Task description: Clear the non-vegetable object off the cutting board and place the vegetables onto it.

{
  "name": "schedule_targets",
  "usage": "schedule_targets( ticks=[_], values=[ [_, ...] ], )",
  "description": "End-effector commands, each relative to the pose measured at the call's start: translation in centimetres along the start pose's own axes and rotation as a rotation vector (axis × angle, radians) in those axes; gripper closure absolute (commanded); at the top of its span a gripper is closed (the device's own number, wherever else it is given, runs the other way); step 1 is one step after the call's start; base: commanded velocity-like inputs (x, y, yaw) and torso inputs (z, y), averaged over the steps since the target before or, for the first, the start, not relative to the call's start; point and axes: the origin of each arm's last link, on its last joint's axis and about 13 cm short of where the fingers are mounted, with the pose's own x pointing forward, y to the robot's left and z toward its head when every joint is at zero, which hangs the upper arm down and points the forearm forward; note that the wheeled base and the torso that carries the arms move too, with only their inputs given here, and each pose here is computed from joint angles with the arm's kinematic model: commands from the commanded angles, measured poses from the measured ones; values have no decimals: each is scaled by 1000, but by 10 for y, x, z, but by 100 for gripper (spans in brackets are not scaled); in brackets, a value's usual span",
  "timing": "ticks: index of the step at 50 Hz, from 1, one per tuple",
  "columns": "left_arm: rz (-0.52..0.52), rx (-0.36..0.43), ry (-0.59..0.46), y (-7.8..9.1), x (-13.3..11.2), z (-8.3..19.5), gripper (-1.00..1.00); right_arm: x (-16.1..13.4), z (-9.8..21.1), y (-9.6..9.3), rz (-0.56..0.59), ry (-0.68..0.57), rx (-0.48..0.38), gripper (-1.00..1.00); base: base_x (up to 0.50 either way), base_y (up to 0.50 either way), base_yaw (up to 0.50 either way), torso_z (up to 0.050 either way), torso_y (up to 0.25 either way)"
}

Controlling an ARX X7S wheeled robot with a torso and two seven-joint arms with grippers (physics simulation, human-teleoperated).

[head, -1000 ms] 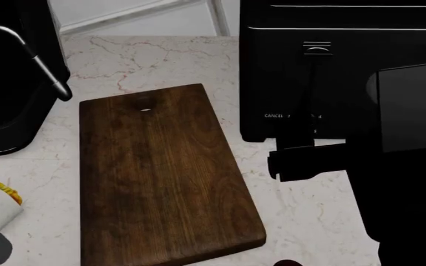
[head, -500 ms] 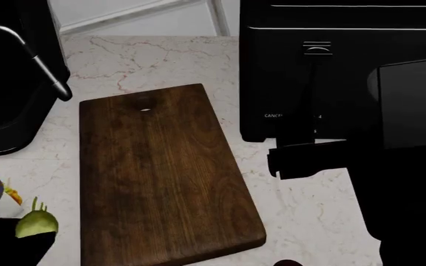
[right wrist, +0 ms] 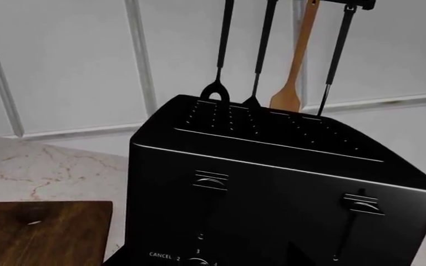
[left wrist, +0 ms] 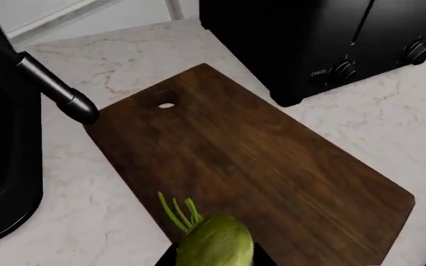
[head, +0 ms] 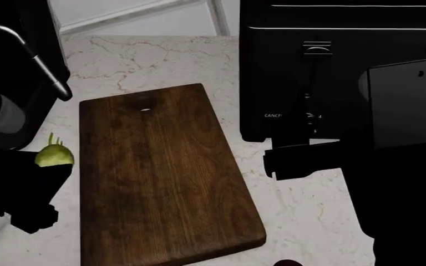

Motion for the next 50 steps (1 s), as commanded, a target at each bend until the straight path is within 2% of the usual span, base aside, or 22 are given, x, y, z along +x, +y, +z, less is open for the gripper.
schedule_targets(
  ticks=[1, 2, 8, 17, 27, 38, 47, 48, 50],
  values=[
    [-5, 11, -22, 4, 13, 12, 100, 1, -1, 0, 1, 4, -1, -100, 0, 0, 0, 0, 0],
    [-55, 26, -24, 0, 40, 17, 100, 5, 3, 2, 16, 9, -20, -100, 0, 0, 0, 0, 0],
    [-78, 53, -34, -1, 59, 31, 100, 6, 2, 4, 24, 18, -28, -100, 0, 0, 0, 0, 0],
    [-82, 54, -22, 1, 83, 37, 100, 4, -2, 5, 24, 24, -22, -100, 0, 0, 0, 0, 0],
    [-73, 52, 6, 3, 99, 35, 100, 4, -1, 4, 21, 22, -22, -100, 0, 0, 0, 0, 0],
    [-89, 51, 58, 0, 107, 17, 100, 2, 1, 3, 15, 18, -22, -100, 0, 0, 0, 0, 1],
    [-92, 54, 61, -2, 108, 19, 100, -1, 2, 1, 8, 15, -19, -100, 0, 0, 0, 0, 0],
    [-88, 53, 58, -1, 107, 20, -100, -1, 2, 1, 7, 15, -19, -100, 0, 0, 0, 0, 0],
    [-83, 53, 54, -1, 106, 22, -100, -1, 3, 1, 7, 14, -20, -100, 0, 0, 0, 0, 0]
  ],
)
